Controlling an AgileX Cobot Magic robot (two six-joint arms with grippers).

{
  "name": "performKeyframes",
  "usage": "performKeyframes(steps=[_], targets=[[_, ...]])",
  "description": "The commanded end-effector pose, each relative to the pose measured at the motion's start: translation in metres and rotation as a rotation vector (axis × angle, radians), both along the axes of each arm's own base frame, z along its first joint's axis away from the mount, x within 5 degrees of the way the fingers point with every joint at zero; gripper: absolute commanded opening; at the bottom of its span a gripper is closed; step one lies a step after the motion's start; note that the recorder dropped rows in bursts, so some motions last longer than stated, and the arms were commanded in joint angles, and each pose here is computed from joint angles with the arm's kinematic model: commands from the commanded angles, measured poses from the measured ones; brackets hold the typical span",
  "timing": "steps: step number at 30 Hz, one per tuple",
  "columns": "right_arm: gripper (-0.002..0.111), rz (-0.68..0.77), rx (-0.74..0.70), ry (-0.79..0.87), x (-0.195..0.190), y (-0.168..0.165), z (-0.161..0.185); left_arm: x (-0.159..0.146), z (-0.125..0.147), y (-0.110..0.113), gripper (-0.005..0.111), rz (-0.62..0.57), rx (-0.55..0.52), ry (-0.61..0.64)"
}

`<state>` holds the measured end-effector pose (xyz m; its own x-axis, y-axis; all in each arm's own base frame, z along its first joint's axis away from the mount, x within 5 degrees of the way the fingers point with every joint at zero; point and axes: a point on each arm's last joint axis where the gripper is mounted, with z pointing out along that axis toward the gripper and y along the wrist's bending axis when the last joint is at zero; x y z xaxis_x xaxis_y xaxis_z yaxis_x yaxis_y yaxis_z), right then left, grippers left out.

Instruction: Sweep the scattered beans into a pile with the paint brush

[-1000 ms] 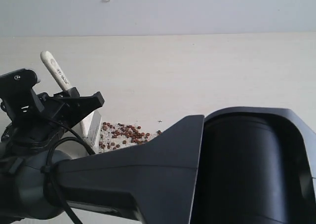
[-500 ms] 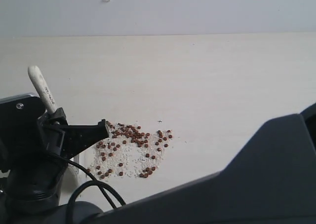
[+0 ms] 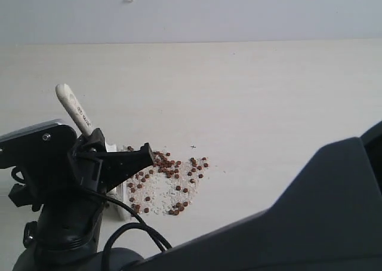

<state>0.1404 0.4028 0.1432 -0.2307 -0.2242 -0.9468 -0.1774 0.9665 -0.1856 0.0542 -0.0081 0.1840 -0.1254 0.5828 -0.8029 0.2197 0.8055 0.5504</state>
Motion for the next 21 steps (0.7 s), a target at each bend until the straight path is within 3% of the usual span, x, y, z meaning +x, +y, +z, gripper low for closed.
performKeyframes(steps=[1, 9, 14, 21], targets=[[0.000, 0.040, -0.001, -0.071, -0.002, 0.002, 0.016, 0.000, 0.002, 0.000, 0.000, 0.003, -0.017, -0.015], [0.000, 0.092, 0.082, -0.102, -0.017, 0.004, 0.050, 0.000, 0.002, 0.000, 0.000, 0.003, -0.017, -0.015], [0.000, 0.246, 0.102, 0.068, -0.031, 0.019, 0.032, 0.000, 0.002, 0.000, 0.000, 0.003, -0.017, -0.015], [0.000, 0.206, 0.053, 0.092, -0.030, 0.019, 0.007, 0.000, 0.002, 0.000, 0.000, 0.003, -0.017, -0.015]])
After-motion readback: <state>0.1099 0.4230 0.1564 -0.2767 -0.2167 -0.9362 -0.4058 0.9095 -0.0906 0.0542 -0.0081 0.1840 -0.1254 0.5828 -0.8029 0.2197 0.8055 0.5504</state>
